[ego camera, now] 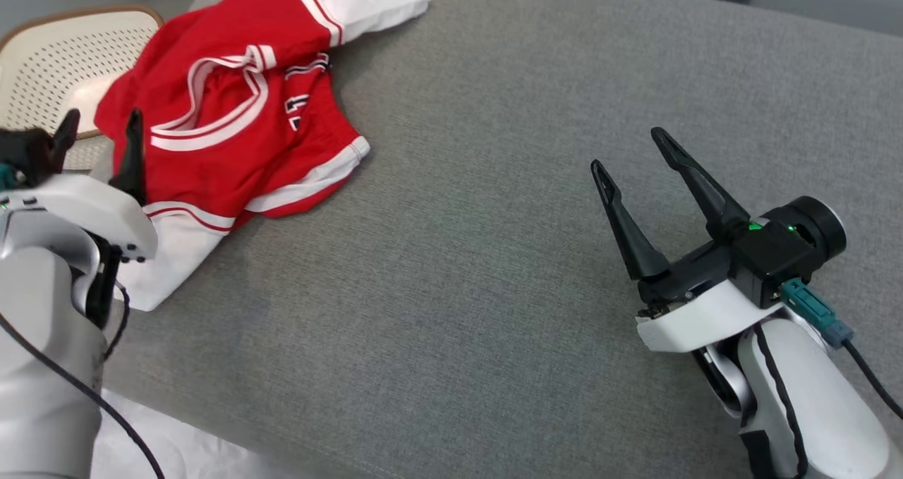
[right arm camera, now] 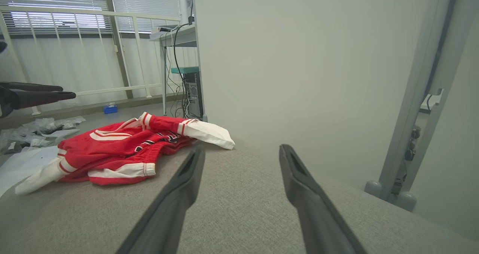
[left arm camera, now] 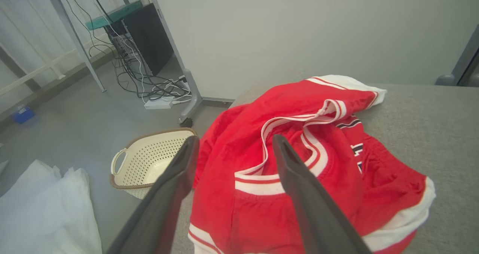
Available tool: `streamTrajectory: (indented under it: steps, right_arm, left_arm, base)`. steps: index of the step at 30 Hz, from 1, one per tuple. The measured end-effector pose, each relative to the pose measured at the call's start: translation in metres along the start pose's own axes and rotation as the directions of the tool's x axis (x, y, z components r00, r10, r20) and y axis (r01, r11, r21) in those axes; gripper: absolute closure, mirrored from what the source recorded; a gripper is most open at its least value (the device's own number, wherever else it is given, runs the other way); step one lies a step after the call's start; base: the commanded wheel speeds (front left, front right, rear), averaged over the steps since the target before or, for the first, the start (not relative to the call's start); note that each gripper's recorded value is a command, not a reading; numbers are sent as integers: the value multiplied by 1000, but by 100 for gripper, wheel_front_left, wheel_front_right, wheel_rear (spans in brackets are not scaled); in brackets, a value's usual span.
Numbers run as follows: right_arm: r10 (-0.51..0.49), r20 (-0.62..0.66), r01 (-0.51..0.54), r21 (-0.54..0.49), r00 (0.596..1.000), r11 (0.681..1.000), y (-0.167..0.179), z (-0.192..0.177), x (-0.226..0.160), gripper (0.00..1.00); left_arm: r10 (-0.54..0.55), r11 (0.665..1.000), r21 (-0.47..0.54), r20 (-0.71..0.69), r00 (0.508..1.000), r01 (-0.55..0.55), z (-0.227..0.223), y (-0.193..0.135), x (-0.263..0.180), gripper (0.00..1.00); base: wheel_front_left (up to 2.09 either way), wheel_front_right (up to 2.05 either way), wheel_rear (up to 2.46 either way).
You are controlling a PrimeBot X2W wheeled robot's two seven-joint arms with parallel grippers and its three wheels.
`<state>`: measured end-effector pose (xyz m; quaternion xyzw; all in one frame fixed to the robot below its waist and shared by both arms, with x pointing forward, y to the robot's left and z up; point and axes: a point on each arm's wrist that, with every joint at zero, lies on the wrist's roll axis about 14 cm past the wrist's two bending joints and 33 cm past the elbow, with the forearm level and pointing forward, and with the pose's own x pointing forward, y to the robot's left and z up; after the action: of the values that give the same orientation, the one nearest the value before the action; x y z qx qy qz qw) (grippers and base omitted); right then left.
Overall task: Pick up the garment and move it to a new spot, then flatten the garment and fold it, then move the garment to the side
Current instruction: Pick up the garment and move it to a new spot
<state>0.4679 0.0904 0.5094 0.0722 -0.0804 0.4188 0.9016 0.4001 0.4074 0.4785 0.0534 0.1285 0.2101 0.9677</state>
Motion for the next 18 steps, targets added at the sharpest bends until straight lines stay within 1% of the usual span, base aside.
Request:
streamTrajectory:
  steps: [1, 5, 8, 10, 15, 18]
  right_arm:
    - [-8, -6, 8, 5, 1000, 1000, -5, -5, -1, 0]
    - [-34, -25, 34, 22, 999, 999, -20, -21, -4, 0]
    - [-54, -32, 55, 29, 998, 998, -30, -28, -8, 0]
    - [-73, -41, 75, 34, 996, 997, -38, -34, -11, 0]
    - [-107, -53, 109, 40, 993, 993, -50, -42, -18, 0]
    - [-118, -61, 120, 44, 991, 992, -54, -47, -21, 0]
  left_arm:
    - [-13, 1000, 20, -33, 999, 14, -2, -3, 9, 0]
    - [-30, 999, 31, -173, 984, 35, -17, -14, 39, 0]
    - [-73, 997, 13, -275, 959, 79, -33, -35, 53, 0]
    - [-90, 995, 12, -328, 940, 99, -39, -44, 62, 0]
    - [-107, 992, 5, -460, 882, 123, -59, -54, 73, 0]
    - [-113, 991, 0, -503, 857, 130, -64, -57, 79, 0]
  base:
    - [0, 0, 0]
    - [0, 0, 0]
    - [0, 0, 0]
    - [0, 0, 0]
    - [0, 0, 0]
    - [0, 0, 0]
